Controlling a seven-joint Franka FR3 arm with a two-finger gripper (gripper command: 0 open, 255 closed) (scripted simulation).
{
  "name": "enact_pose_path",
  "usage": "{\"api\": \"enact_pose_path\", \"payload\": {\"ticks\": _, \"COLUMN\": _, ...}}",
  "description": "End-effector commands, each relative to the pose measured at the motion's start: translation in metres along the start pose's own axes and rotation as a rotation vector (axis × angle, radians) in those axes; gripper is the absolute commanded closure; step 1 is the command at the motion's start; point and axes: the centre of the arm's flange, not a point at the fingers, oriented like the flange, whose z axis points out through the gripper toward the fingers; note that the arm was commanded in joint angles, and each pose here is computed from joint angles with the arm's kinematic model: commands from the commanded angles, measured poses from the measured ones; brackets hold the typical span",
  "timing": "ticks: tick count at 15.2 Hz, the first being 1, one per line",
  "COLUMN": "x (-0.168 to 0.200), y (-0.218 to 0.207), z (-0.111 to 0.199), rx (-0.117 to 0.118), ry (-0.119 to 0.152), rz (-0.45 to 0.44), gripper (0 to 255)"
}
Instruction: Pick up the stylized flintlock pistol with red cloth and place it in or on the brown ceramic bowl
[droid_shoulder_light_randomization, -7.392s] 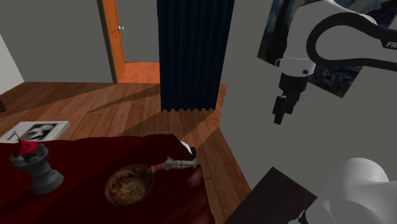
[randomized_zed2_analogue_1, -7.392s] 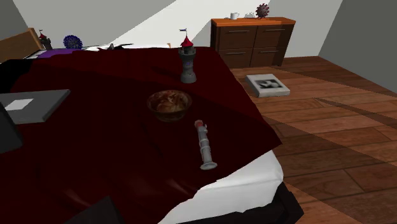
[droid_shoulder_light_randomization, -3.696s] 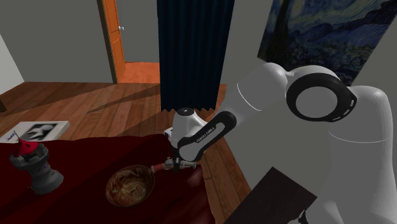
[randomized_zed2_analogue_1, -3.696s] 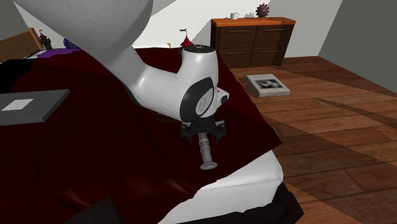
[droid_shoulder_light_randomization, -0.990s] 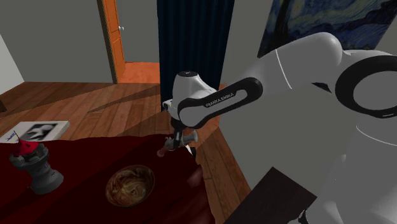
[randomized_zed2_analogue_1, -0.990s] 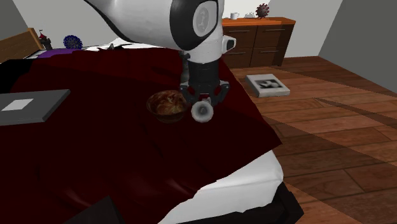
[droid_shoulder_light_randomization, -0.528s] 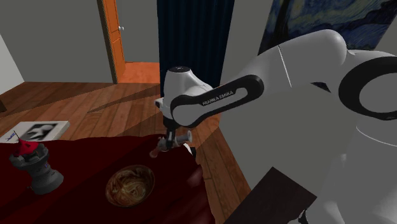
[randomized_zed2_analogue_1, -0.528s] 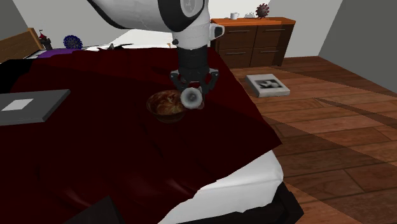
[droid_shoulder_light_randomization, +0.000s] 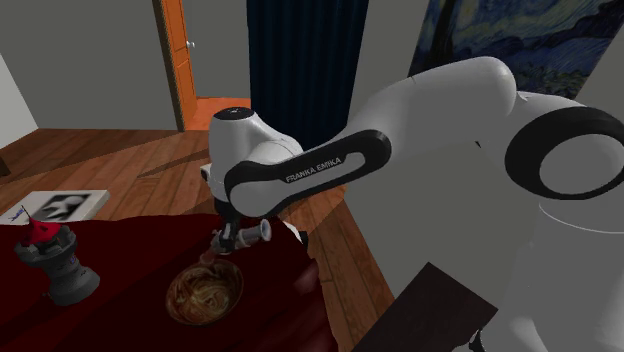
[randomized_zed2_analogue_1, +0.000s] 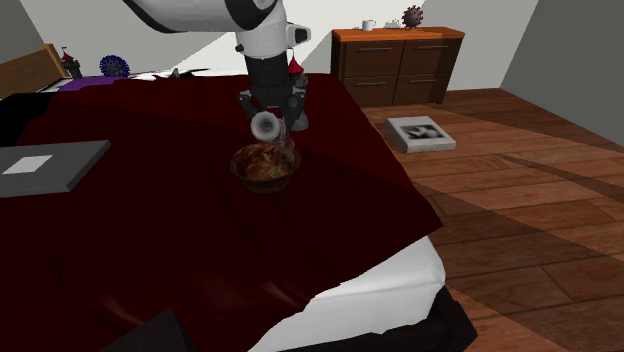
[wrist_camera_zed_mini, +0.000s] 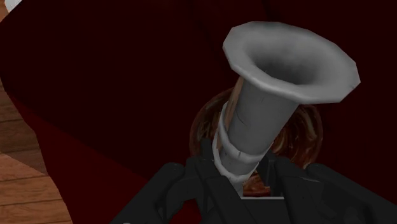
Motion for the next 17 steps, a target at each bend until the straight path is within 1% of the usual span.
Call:
{"api": "enact_pose_path", "payload": {"ticks": 1, "x": 0.02, "y": -0.017, "z": 0.001, "rx": 0.0, "ry": 0.001, "rz": 0.001, "gripper": 255}}
{"api": "enact_pose_path", "payload": {"ticks": 4, "x": 0.05, "y": -0.043, "z": 0.001, "rx": 0.0, "ry": 0.001, "rz": 0.001, "gripper": 255}}
{"api": "enact_pose_path", "payload": {"ticks": 5, "x": 0.052, "y": -0.045, "z": 0.001, "rx": 0.0, "ry": 0.001, "rz": 0.001, "gripper": 255}}
{"api": "enact_pose_path", "payload": {"ticks": 17, "x": 0.046, "y": -0.049, "z": 0.064, "rx": 0.0, "ry": 0.001, "rz": 0.001, "gripper": 255}}
